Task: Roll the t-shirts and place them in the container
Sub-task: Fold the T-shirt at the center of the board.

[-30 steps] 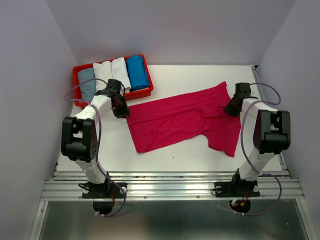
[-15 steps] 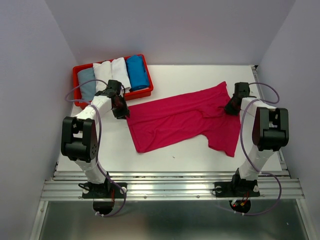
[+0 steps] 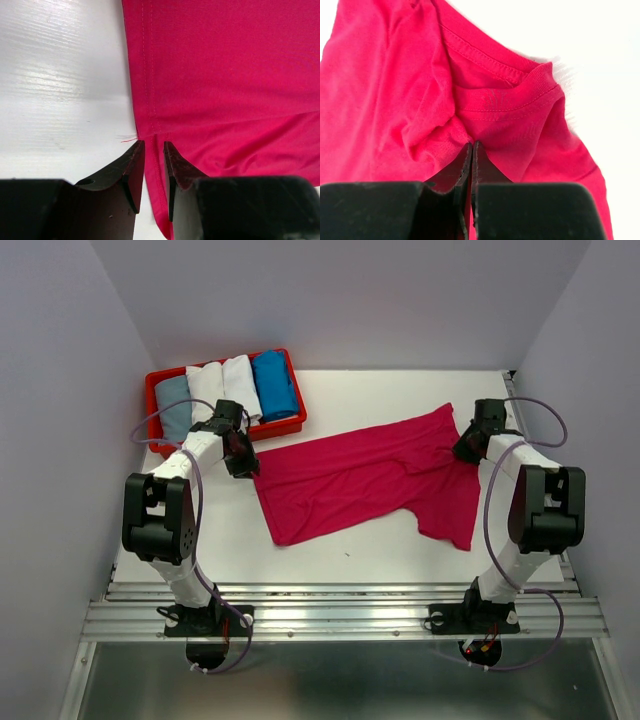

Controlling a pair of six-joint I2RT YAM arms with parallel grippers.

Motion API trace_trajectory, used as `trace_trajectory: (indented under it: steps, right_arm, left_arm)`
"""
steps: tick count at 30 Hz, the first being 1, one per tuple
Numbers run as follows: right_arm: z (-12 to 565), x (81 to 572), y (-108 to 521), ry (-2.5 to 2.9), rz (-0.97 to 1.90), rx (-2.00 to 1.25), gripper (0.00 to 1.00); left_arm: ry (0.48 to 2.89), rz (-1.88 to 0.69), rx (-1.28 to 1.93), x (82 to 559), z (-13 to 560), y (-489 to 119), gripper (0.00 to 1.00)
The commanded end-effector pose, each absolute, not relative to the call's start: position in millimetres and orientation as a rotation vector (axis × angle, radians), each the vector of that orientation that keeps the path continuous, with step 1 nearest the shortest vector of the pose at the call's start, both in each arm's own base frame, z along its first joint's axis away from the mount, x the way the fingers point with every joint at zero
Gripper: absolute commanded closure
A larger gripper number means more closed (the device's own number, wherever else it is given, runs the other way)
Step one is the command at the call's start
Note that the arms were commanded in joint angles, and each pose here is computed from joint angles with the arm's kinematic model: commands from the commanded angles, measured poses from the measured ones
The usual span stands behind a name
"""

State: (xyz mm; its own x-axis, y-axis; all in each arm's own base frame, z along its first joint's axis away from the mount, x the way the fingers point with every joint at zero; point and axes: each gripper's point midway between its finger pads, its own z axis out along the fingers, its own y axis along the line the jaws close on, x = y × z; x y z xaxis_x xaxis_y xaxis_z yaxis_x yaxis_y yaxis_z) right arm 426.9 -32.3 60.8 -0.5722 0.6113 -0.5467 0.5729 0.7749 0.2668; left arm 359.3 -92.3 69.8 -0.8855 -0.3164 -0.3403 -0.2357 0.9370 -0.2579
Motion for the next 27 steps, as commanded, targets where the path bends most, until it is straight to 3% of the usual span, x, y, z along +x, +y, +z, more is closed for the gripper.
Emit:
trace_trajectory:
  steps: [1,5,10,23,27]
  right_arm:
    - [75,425,-36,2.307,0.064,0.857,0.98]
    - [67,419,-35,2.324,0.065,0.871,0.97]
    - [60,418,-35,2.342,0.063,0.874,0.81]
    - [48,417,-34,2.367,0.056,0.877,0.81]
    - [44,417,-38,2.371,0.029,0.881,0.67]
  left_arm:
    - [2.689,-0.31,-0.383,359,76,-92,0.67]
    - [2.686,-0.31,-0.379,359,77,-92,0.67]
    - [2.685,-0.31,-0.376,359,78,-92,0.67]
    - [2.687,-0.314,-0.378,359,77,-92,0.67]
    - [2.689,-0.317,-0.375,359,76,-93,0.67]
